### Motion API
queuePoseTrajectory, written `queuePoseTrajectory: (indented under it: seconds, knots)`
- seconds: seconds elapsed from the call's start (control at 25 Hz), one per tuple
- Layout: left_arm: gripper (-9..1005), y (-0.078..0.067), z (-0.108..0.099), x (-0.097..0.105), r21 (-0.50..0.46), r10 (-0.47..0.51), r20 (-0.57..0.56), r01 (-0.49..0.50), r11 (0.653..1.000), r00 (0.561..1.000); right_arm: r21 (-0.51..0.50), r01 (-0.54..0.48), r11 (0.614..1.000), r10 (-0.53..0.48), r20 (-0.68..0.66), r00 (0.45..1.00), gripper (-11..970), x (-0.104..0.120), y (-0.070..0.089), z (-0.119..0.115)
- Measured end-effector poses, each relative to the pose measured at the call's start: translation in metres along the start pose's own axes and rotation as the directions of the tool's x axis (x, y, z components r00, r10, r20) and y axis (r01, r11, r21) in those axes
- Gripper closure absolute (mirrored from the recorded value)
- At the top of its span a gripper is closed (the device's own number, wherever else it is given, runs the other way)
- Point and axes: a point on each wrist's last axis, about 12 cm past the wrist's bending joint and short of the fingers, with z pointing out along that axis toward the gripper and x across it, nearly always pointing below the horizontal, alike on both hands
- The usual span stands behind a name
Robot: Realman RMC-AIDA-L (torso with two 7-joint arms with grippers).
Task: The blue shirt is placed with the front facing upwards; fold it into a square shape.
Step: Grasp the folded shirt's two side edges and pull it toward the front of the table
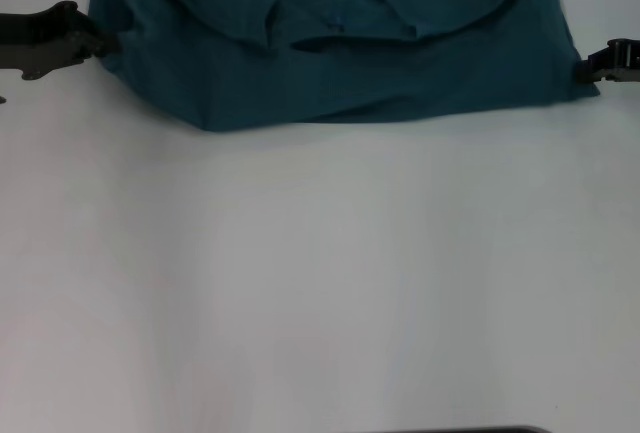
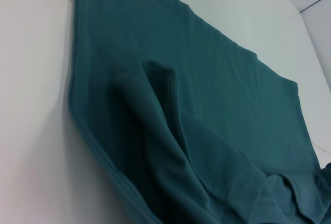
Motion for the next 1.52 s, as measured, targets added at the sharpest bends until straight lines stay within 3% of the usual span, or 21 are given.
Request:
queuePoseTrajectory:
  seconds: [0.2,0.56,0.84,1.2,1.52]
  knots:
    - [973,0.001,0.000,0.001,-0.001,-0.002,0.000,0.002,1.000,1.000,-0.009,-0.004,1.000,0.004,-0.005,1.000,939,0.000,-0.001,-0.003]
    - [974,0.000,0.000,0.002,0.006,0.002,0.003,-0.002,1.000,1.000,0.003,0.044,0.999,-0.044,-0.027,0.999,573,-0.004,-0.004,-0.011]
    - [974,-0.001,0.001,0.001,0.009,0.005,0.003,-0.005,1.000,1.000,0.035,0.093,0.995,-0.092,-0.026,0.995,300,-0.003,-0.002,-0.002]
    - [975,0.000,0.001,0.001,0.008,0.003,0.003,-0.003,1.000,1.000,0.042,0.130,0.991,-0.129,-0.030,0.991,332,0.003,0.011,0.019]
    - [975,0.000,0.000,0.002,0.010,0.002,0.003,-0.002,1.000,1.000,0.021,0.118,0.993,-0.117,-0.031,0.993,394,0.002,0.015,0.020]
